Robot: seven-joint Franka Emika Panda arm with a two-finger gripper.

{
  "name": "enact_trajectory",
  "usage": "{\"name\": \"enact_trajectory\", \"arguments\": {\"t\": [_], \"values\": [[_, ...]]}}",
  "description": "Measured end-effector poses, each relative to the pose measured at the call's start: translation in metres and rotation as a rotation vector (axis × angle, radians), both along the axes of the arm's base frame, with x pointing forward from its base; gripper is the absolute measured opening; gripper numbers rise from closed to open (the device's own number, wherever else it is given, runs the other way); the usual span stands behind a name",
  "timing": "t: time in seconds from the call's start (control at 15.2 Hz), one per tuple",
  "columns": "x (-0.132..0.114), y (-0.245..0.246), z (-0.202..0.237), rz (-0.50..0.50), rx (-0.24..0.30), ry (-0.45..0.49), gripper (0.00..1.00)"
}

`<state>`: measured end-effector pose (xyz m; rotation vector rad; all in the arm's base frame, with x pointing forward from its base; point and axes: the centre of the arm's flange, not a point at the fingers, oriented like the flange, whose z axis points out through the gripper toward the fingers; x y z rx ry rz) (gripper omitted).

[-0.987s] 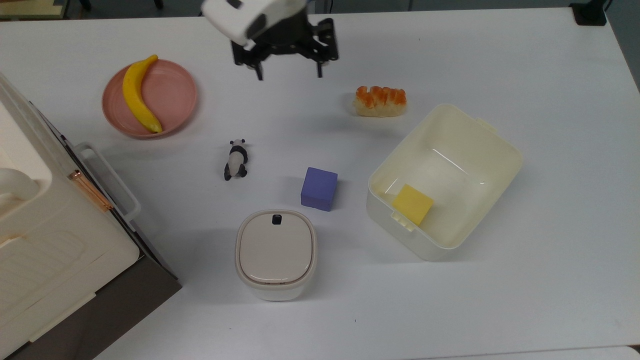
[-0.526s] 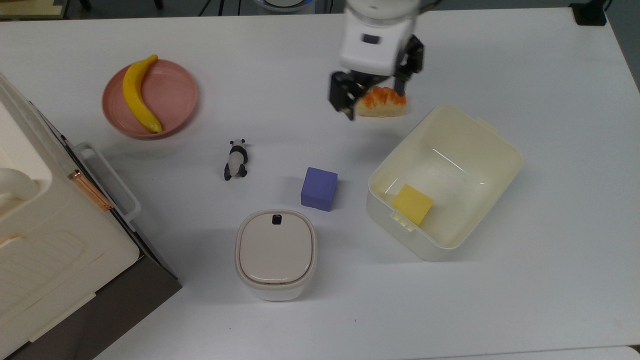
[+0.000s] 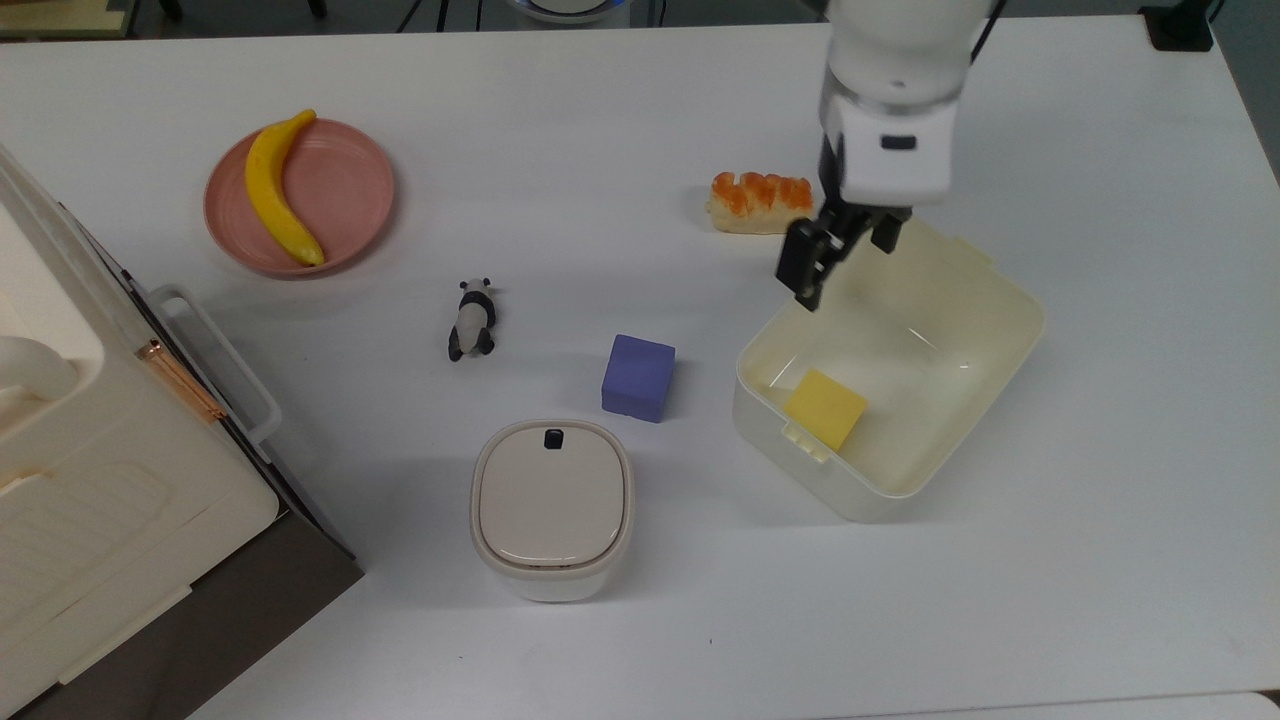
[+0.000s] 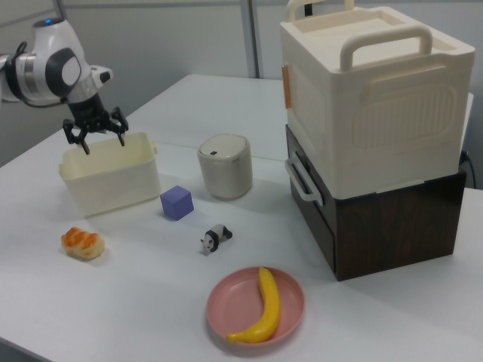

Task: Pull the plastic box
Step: 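Lower the gripper onto the rim of the cream plastic box, then hook the box rim and pull the box toward the robot base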

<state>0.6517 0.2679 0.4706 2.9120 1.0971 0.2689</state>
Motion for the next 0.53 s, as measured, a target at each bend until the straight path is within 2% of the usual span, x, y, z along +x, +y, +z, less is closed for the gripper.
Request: {"name": "enact_trajectory", "arguments": {"t": [0.33, 0.53], "values": [[0.002, 0.025, -0.050, 0.099, -0.037, 0.048, 1.00], [0.002, 0.030, -0.064, 0.154, -0.087, 0.051, 1.00]]}}
